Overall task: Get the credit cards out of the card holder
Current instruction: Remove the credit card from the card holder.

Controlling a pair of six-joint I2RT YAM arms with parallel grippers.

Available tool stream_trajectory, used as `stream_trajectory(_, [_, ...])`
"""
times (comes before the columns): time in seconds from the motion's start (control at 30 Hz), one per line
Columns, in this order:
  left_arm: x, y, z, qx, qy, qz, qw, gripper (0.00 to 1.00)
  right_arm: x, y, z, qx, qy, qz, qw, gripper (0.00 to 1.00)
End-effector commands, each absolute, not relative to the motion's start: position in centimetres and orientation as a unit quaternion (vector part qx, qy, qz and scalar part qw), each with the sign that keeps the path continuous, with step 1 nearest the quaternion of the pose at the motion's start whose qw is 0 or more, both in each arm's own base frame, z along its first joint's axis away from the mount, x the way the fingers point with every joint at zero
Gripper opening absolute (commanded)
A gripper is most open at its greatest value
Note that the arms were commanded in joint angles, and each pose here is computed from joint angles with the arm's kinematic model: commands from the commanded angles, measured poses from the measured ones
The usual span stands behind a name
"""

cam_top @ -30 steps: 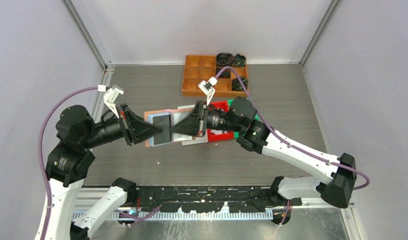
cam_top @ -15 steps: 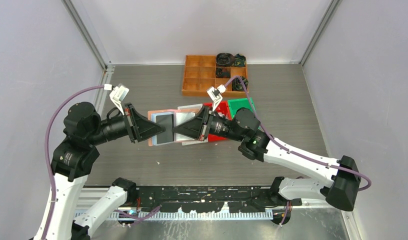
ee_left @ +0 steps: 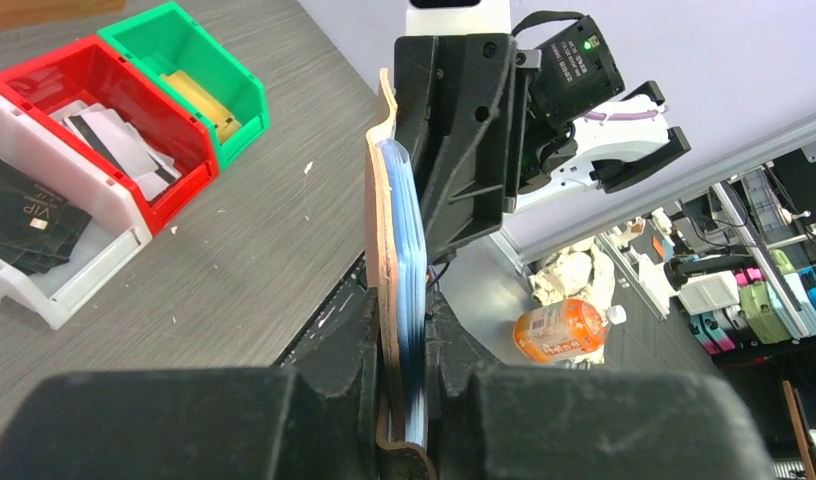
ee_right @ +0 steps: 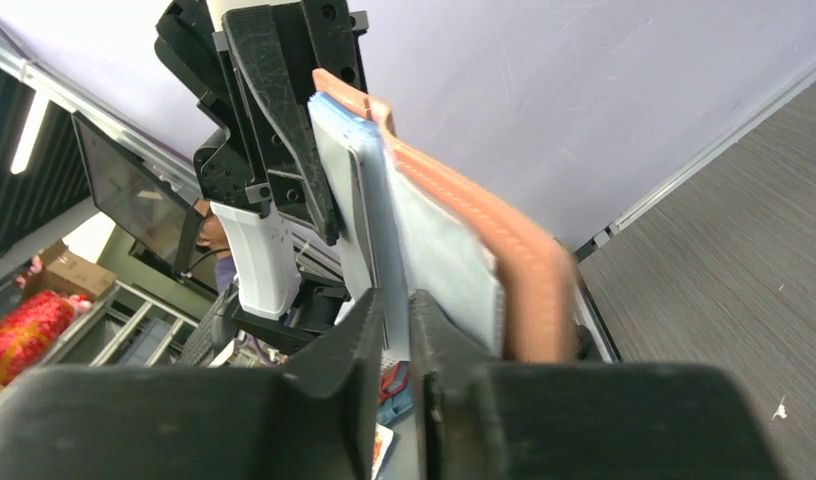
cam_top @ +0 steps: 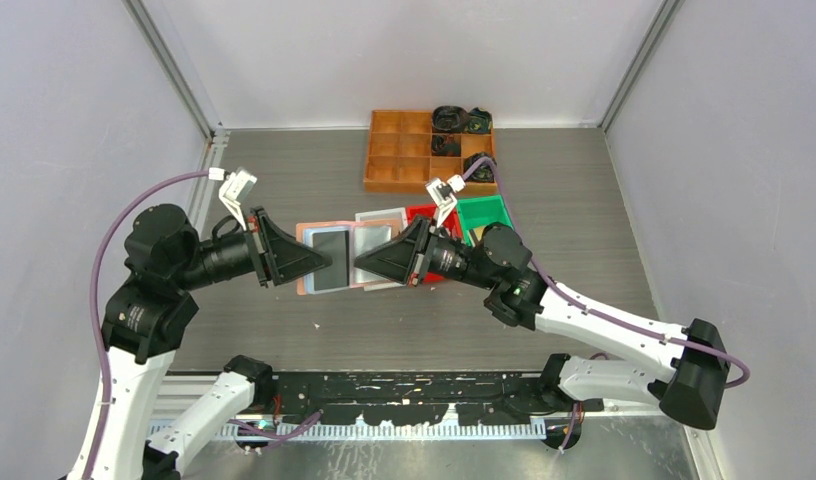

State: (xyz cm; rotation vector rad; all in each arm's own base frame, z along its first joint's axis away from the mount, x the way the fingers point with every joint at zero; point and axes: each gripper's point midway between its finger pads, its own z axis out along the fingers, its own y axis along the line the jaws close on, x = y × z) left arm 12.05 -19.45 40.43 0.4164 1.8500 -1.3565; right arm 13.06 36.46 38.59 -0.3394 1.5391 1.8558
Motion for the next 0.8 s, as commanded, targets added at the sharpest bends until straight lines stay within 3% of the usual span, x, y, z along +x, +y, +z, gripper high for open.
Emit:
stream_trajectory(0.0, [10.8,-19.8,43.2,0.2,0.688,-0.559,0.418,0.05,12.9,36.5,42.0,-0.141,0.555,0.737,0.359,0.29])
stream_trajectory(0.07, [10.9,-19.7,43.0,0.2,0.691,-0.554,0.419,0.05,13.0,36.9,42.6,-0.147,0.552,0.738,0.358,0.34])
stream_trajectory(0.23, [11.1,-19.6,42.8,0.2,0.694,-0.546,0.425,0.04,12.8,37.6,43.3,-0.166,0.551,0.737,0.354,0.36])
stream_trajectory(0.57, [12.0,-19.4,41.8,0.2,0.704,-0.527,0.432,0.05,11.9,39.5,43.5,-0.195,0.549,0.738,0.339,0.27])
stream_trajectory(0.77, [12.0,-19.6,41.9,0.203,0.704,-0.531,0.427,0.12,13.5,40.2,41.6,-0.172,0.59,0.701,0.362,0.06])
